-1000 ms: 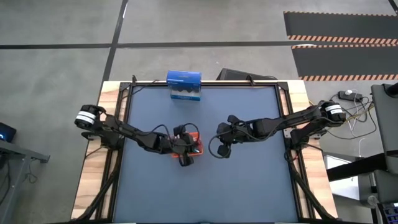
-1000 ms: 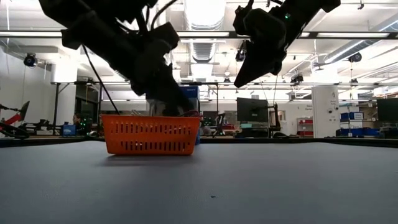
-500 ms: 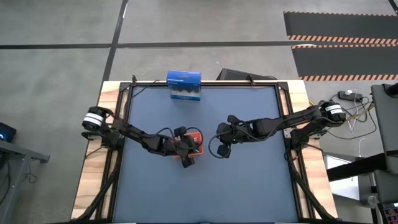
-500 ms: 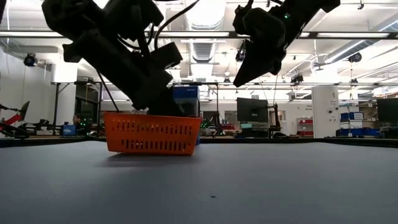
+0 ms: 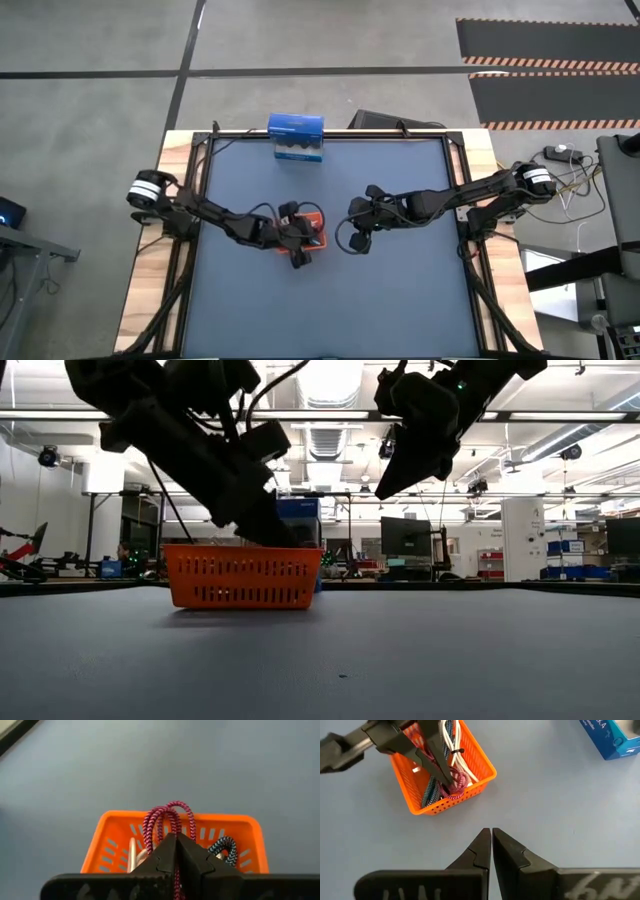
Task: Pick and place USB-C Cables
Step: Put the red charger cable into the orange bin
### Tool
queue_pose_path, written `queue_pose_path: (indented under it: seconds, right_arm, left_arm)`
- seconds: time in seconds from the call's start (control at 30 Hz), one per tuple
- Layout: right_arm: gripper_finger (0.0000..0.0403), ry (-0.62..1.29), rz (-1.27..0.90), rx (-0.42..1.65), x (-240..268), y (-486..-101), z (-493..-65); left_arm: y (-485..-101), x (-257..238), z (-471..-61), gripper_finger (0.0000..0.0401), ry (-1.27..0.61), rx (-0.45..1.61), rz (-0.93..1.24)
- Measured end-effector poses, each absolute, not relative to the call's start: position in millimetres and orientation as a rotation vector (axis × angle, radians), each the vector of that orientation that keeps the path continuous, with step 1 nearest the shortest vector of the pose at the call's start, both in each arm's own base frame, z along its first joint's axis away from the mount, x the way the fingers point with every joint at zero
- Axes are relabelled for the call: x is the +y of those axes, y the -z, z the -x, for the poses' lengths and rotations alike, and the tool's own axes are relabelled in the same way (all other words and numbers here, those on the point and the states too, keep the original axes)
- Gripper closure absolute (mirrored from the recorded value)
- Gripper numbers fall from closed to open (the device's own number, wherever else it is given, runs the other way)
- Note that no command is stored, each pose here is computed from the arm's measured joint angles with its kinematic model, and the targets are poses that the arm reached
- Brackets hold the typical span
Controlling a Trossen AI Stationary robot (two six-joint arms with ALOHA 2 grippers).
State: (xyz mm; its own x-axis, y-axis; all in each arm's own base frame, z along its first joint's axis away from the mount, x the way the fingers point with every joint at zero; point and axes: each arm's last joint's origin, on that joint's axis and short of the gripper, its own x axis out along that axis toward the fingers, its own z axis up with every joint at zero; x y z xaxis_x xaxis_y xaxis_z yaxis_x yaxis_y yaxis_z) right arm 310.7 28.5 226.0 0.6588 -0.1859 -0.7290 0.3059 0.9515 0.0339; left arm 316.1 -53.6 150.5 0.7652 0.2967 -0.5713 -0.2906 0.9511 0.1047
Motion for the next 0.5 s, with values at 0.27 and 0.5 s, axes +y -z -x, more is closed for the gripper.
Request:
queue_pose_path:
  seconds: [0.27, 0.5]
  right_arm:
    - [0.0394, 0.28, -0.159, 0.806, 29, -226, -311]
    - [0.0394, 0.279, -0.159, 0.804, 29, -226, -311]
  left_arm:
    - [-166, -53, -313, 0.0401, -0.313, 0.577, 0.0]
    - [-156, -53, -316, 0.0401, -0.322, 0.595, -0.008]
